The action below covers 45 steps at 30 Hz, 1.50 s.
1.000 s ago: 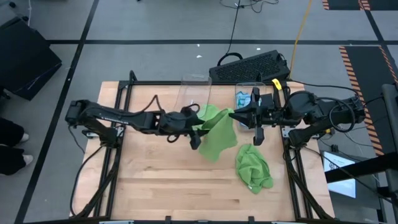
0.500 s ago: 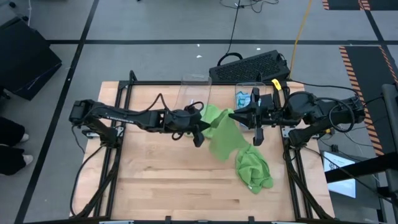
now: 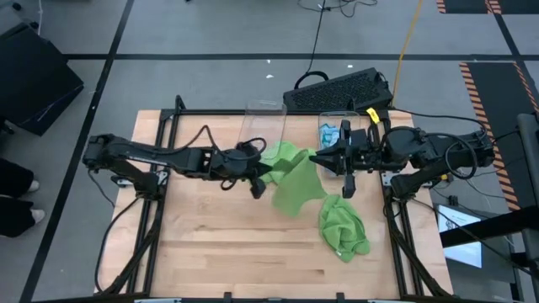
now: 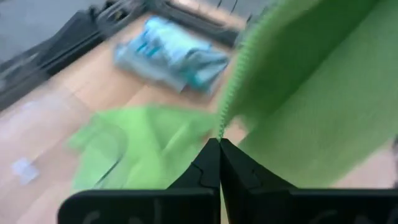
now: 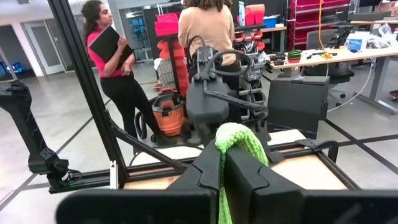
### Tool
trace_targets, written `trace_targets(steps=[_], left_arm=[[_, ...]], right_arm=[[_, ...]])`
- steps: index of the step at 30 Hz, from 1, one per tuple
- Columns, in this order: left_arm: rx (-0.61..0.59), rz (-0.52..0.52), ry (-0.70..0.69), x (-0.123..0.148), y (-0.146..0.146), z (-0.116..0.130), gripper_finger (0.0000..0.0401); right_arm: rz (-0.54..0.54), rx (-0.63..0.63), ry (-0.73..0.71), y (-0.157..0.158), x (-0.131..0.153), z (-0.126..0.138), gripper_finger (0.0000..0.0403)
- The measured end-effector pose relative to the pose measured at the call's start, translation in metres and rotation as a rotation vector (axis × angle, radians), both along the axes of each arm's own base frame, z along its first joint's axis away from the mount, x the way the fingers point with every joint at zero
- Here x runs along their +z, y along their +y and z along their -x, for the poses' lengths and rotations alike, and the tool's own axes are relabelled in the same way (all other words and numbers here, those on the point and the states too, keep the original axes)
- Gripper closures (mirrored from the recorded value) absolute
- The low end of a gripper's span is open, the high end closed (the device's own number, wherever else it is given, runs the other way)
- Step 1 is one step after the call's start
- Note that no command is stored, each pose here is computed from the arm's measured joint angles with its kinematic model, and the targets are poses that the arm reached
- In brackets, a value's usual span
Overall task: Fold microfiber towels
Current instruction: Fold the bottom left green microfiber towel
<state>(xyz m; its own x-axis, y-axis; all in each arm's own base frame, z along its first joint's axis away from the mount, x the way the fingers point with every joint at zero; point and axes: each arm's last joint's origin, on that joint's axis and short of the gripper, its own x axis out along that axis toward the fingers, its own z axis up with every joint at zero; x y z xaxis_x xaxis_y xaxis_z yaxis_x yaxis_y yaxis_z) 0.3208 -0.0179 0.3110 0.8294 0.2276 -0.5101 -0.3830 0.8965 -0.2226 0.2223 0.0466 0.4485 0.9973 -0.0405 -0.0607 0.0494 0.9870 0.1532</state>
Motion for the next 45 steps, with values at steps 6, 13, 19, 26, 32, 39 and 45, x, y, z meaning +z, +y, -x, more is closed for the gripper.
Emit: trace_targets(steps=[6, 13, 19, 26, 32, 39, 45], left_arm=[[-0.029, -0.039, 0.078, 0.007, 0.000, 0.020, 0.0400], [-0.056, -0.038, 0.082, 0.020, -0.004, 0.039, 0.0401], [-0.122, 0.007, 0.028, 0.037, -0.014, 0.057, 0.0401], [-0.283, 0.183, 0.029, 0.045, -0.042, 0.078, 0.0401], [-0.451, 0.376, -0.011, 0.056, -0.083, 0.098, 0.0401], [-0.650, 0.505, -0.223, 0.094, -0.127, 0.123, 0.0401], [-0.566, 0.393, -0.209, 0.100, -0.133, 0.133, 0.0401]], right_arm=[[-0.002, -0.001, 0.006, 0.000, -0.001, 0.000, 0.0399], [-0.024, -0.005, 0.058, 0.001, -0.014, -0.005, 0.0399], [-0.135, -0.015, 0.072, 0.003, -0.037, -0.013, 0.0399], [-0.337, 0.013, -0.037, 0.007, -0.056, -0.022, 0.0399], [-0.574, 0.212, -0.052, 0.013, -0.073, -0.026, 0.0399], [-0.886, 0.467, -0.082, 0.026, -0.071, -0.028, 0.0399], [-0.965, 0.409, -0.064, 0.044, -0.086, -0.051, 0.0399]])
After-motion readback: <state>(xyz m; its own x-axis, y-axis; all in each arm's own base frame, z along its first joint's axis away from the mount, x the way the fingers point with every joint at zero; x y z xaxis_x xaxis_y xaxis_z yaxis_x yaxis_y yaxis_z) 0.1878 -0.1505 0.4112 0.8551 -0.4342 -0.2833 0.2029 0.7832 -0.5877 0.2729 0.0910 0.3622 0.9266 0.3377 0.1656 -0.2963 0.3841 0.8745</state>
